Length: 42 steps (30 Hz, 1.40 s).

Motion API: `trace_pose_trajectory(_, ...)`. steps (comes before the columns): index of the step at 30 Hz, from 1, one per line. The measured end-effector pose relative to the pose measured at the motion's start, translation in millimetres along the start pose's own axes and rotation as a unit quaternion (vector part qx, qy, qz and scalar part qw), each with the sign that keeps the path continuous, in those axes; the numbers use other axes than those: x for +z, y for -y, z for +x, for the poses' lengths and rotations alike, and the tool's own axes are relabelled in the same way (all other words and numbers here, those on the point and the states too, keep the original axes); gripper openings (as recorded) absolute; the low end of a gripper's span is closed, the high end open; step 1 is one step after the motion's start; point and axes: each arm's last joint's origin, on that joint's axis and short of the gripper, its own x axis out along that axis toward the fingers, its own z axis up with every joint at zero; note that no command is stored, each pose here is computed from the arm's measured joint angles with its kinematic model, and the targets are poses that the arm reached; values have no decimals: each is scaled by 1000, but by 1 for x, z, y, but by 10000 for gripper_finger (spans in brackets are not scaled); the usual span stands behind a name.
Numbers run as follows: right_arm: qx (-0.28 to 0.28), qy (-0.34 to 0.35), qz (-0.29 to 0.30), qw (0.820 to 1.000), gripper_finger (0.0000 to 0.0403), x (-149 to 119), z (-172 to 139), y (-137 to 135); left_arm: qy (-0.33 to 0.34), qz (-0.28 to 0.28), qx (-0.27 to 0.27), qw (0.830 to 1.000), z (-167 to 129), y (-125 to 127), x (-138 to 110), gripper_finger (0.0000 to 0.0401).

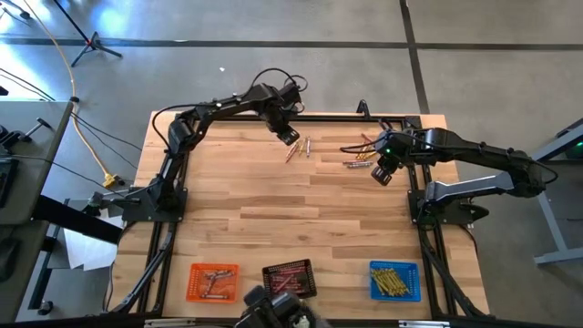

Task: Sort crayons
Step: Put the gray crayon into the orange bin

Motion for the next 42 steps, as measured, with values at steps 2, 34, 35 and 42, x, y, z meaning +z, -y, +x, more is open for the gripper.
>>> trace_pose_trajectory(2,0,0,0,1000,105,0,0,0,-19,-6,5,1000,0,-3,-4,123)
trace_pose_trajectory(34,0,0,0,1000,105,0,0,0,-34,17,-56,998,49,-3,3,119)
trace_pose_trajectory(35,0,0,0,1000,105,0,0,0,-37,16,-63,997,49,-3,2,120)
trace_pose_trajectory(42,0,1,0,1000,105,0,0,0,-45,29,-77,996,42,4,-1,120)
